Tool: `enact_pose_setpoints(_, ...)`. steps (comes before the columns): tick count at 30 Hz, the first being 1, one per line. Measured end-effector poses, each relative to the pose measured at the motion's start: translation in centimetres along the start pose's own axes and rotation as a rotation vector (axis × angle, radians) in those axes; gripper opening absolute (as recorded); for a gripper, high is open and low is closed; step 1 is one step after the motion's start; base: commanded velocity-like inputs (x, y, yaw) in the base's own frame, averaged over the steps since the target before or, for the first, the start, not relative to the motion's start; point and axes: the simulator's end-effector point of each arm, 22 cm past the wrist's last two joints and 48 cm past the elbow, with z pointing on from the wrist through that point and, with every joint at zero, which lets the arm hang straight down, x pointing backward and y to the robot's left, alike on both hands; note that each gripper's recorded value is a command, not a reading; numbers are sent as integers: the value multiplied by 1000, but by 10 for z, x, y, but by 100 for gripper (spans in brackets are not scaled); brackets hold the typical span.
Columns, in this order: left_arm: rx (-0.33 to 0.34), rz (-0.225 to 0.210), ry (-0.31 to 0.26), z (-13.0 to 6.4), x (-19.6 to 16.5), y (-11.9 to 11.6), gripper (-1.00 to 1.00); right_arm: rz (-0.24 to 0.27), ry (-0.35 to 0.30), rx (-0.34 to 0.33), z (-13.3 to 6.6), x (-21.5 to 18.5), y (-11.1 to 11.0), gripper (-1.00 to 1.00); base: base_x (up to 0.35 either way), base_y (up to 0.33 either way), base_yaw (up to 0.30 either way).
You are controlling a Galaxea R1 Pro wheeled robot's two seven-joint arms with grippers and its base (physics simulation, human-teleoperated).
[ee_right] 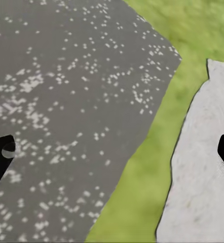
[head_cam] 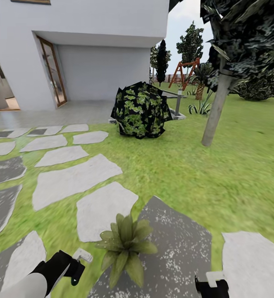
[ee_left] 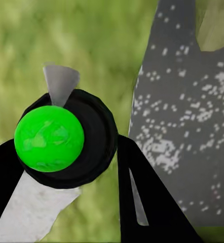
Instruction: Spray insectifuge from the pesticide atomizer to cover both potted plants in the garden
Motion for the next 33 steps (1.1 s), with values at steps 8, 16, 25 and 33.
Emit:
enact_pose_setpoints(8,0,2,3,0,1,0,-100,0,1,0,0,0,0,100,36,0,121)
enact_pose_setpoints(16,0,4,3,1,1,0,-100,0,1,0,0,0,0,100,-151,-98,230)
enact_pose_setpoints(25,0,-7,52,1,13,-1,-100,-3,3,-2,0,1,1,100,-204,-121,21)
enact_pose_setpoints(33,-14,-20,115,0,26,2,-100,-3,3,-2,0,1,1,100,-5,-3,0)
